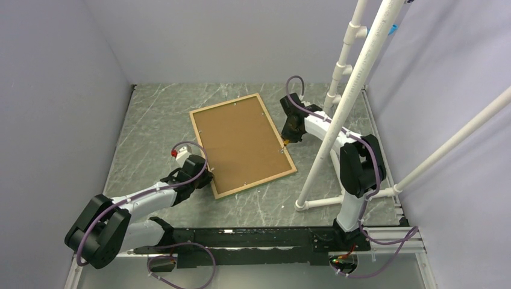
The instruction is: Take the photo out of the frame
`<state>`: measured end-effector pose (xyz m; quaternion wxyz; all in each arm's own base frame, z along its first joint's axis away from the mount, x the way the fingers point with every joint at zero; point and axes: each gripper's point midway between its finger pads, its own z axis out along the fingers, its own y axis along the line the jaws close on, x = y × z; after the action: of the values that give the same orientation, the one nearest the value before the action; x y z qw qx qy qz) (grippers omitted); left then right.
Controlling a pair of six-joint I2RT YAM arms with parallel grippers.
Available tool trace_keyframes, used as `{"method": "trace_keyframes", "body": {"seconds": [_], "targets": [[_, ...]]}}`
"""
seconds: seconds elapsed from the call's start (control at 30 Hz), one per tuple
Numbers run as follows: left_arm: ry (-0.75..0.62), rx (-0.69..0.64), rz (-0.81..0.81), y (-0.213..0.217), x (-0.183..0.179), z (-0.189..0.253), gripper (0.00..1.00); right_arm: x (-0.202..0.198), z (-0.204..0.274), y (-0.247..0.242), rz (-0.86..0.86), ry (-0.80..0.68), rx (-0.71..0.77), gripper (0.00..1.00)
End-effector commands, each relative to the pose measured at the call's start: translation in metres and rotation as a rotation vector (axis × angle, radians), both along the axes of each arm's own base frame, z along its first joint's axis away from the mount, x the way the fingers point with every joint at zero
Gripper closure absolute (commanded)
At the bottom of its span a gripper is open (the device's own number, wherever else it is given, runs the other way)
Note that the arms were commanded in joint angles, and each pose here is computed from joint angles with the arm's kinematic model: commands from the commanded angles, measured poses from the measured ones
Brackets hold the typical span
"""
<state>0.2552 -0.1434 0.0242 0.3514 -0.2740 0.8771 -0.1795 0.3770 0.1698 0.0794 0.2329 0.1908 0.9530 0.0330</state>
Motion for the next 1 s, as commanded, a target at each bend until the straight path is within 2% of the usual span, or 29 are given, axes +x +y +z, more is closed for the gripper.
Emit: {"method": "trace_keyframes", "body": {"seconds": [0.0, 0.27, 0.33, 0.57, 0.63, 0.77, 0.87, 0.97], "targets": [[0.185, 0.016, -0.02, 0.004, -0.039, -0.035, 1.0, -0.051, -0.01, 0.0, 0.027, 0.201, 0.086, 1.0], [0.191, 0.003, -0.024, 0.001, -0.041, -0.036, 1.0, -0.055, -0.016, 0.018, 0.074, 0.218, 0.362, 1.0], [0.188, 0.003, -0.027, 0.001, -0.041, -0.036, 1.0, -0.051, -0.004, 0.019, 0.102, 0.155, 0.381, 1.0], [0.117, 0.046, -0.072, 0.007, -0.039, -0.024, 0.99, -0.017, 0.056, -0.004, 0.242, -0.242, 0.288, 1.0], [0.074, 0.069, -0.107, 0.01, -0.037, -0.016, 0.89, -0.011, 0.064, -0.009, 0.262, -0.29, 0.272, 1.0], [-0.024, 0.079, -0.168, 0.009, -0.034, 0.007, 0.51, 0.005, 0.076, -0.015, 0.259, -0.336, 0.255, 1.0], [-0.113, 0.066, -0.214, 0.005, -0.028, 0.031, 0.31, 0.017, 0.08, -0.007, 0.281, -0.349, 0.274, 1.0], [-0.143, 0.093, -0.194, 0.015, -0.02, 0.049, 0.17, 0.03, 0.079, 0.007, 0.314, -0.354, 0.328, 1.0]]}}
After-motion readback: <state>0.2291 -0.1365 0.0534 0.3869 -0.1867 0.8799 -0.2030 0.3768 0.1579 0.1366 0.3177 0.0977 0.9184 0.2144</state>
